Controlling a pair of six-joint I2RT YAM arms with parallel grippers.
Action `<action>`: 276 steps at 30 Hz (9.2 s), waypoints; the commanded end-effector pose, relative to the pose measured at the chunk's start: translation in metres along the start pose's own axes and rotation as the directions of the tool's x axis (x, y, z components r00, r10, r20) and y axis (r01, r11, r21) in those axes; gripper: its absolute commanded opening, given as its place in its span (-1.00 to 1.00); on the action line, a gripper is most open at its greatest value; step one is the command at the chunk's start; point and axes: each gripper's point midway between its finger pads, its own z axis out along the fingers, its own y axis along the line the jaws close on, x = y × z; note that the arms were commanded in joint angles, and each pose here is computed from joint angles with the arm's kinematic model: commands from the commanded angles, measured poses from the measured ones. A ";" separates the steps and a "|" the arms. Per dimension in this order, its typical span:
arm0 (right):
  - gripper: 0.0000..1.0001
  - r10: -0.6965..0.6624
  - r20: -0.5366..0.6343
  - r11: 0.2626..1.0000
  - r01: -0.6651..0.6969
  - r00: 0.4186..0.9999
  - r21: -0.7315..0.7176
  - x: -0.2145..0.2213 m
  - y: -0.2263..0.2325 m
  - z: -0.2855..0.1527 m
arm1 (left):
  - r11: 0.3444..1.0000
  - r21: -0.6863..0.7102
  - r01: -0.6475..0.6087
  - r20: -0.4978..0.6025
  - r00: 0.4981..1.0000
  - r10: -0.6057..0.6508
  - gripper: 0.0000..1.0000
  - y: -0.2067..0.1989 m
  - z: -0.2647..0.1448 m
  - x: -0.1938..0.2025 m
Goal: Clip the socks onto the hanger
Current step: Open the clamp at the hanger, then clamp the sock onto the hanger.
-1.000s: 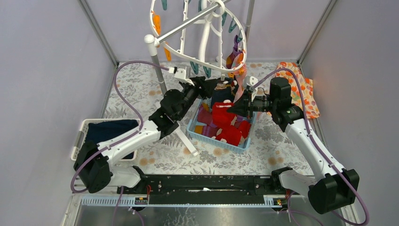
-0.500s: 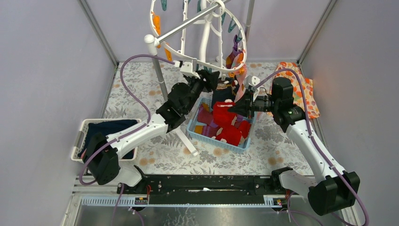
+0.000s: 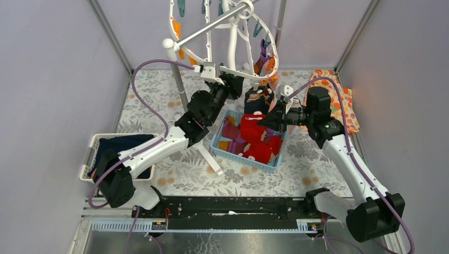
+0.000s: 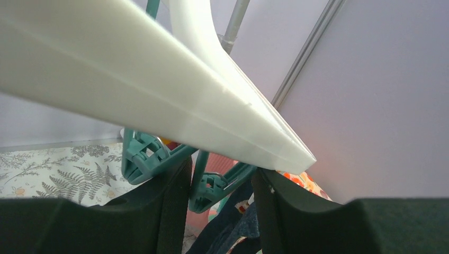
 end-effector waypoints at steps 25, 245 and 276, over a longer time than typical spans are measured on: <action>-1.00 -0.036 0.073 0.998 0.032 0.997 0.060 -0.030 -0.013 -0.002 | 0.991 0.090 0.097 0.062 0.993 -0.103 -0.51 -0.011 -0.002 -0.036; -0.99 0.359 0.197 0.933 -0.353 0.912 -0.069 -0.067 -0.078 0.057 | 0.848 0.482 0.220 -0.210 0.969 -0.132 -0.58 -0.049 -0.050 -0.013; -0.99 0.387 0.194 0.907 -0.335 0.901 -0.255 -0.089 -0.053 0.064 | 0.830 0.504 0.237 -0.239 0.962 -0.130 -0.58 -0.052 -0.048 -0.001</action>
